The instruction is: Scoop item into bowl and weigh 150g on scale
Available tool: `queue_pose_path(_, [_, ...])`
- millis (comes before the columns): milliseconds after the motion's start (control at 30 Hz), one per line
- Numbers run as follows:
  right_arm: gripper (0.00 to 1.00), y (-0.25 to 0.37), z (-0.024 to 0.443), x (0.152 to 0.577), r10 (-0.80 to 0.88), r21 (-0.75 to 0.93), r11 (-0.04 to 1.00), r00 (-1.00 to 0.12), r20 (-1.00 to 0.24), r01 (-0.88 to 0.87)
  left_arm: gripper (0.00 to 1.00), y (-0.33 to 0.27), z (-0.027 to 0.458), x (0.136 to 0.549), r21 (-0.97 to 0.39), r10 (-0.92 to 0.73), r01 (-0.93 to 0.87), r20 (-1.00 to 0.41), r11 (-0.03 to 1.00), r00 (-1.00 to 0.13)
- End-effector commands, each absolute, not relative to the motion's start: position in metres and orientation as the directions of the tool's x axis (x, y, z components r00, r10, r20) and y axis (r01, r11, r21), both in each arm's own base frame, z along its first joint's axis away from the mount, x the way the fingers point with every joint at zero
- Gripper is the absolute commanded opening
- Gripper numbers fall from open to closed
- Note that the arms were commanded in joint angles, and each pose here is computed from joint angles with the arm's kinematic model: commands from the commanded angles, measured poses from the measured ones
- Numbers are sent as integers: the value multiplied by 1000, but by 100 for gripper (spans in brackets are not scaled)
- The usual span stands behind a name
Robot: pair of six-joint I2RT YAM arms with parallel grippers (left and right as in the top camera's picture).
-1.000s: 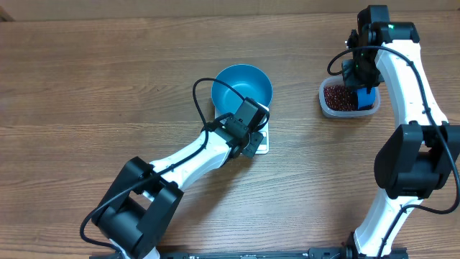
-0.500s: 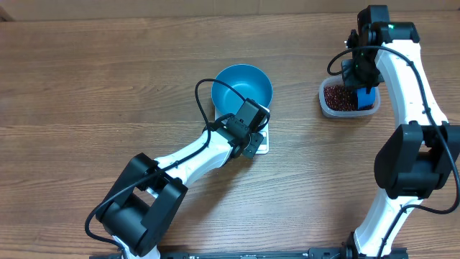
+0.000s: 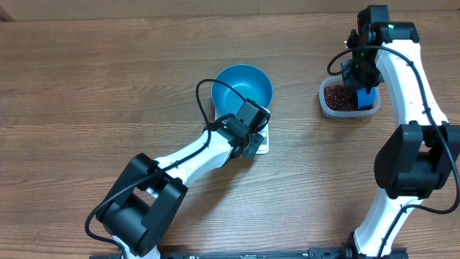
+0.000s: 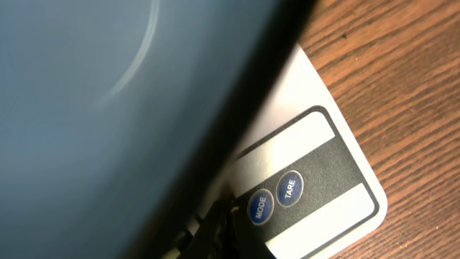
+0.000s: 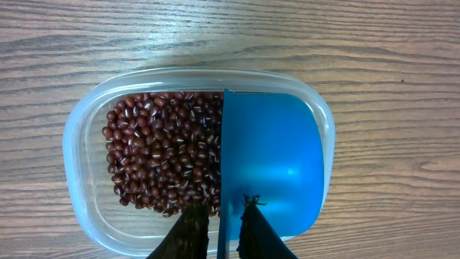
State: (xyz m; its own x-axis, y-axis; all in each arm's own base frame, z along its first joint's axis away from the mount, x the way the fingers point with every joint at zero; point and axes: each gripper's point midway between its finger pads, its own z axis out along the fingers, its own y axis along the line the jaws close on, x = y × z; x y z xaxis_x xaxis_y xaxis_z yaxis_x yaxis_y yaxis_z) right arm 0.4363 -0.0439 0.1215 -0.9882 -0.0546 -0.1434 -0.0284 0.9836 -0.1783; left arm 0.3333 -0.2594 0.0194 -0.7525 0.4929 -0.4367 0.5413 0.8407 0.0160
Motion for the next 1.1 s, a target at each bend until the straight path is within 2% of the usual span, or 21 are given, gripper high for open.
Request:
queue_pose_path(0, [16, -46, 115, 435, -44, -172, 985, -990, -132, -21, 4, -254, -3, 321, 25, 530, 561, -365, 828, -766])
queue_pose_path(867, [16, -46, 115, 435, -45, -172, 985, -990, -132, -22, 4, -244, -10, 323, 60, 490, 499, -319, 864, -811])
queue_pose_path(1067, [16, -46, 115, 435, -45, -171, 985, -990, -132, -22, 4, -249, -8, 328, 59, 492, 505, -346, 861, -799])
